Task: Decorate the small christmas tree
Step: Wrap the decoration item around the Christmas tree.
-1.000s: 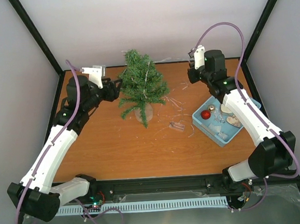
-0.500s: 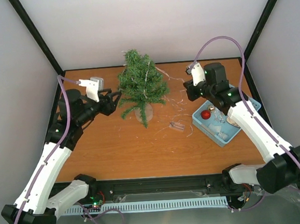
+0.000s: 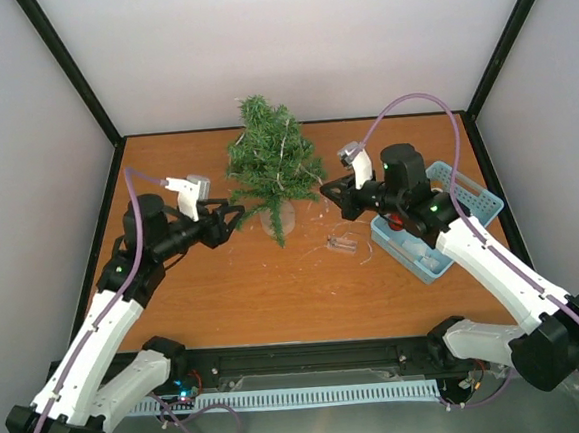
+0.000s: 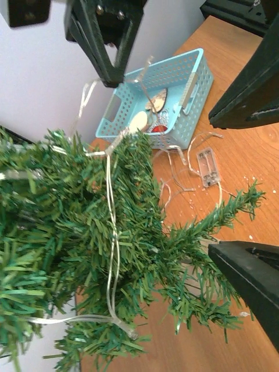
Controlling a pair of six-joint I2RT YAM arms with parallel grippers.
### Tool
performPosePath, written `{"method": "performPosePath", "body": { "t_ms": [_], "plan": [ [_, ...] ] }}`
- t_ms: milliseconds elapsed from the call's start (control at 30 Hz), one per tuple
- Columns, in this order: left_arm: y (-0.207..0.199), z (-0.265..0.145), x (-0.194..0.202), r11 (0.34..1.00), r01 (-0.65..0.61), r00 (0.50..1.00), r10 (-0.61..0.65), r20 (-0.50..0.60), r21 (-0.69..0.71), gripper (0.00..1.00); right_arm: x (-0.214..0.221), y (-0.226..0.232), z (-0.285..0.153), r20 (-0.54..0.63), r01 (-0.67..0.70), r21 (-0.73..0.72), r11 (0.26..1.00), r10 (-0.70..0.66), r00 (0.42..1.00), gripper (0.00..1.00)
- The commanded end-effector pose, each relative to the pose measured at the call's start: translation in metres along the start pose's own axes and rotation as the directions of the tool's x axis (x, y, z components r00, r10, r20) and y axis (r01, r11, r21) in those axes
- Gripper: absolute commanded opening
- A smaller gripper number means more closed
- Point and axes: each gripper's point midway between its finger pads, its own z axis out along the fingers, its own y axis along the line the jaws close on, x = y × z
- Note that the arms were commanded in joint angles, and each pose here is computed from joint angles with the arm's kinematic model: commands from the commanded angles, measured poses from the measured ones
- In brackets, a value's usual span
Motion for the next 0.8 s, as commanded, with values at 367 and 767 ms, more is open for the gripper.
{"method": "performPosePath", "body": {
  "t_ms": [367,767],
  "plan": [
    [-0.036,-0.003,0.006,0.981,-0.001,0.996,-0.017,0.091,0.193,0.53,-0.014,0.039,0.034,0.13,-0.126,-0.148,0.981,0.146,0.981,0.12],
    [-0.021,-0.018,-0.005,0.991,-0.133,0.985,0.13,0.115,0.025,0.68,0.028,0.025,-0.021,0.074,0.505,0.088,0.859,-0.511,0.857,0.58]
  ]
}}
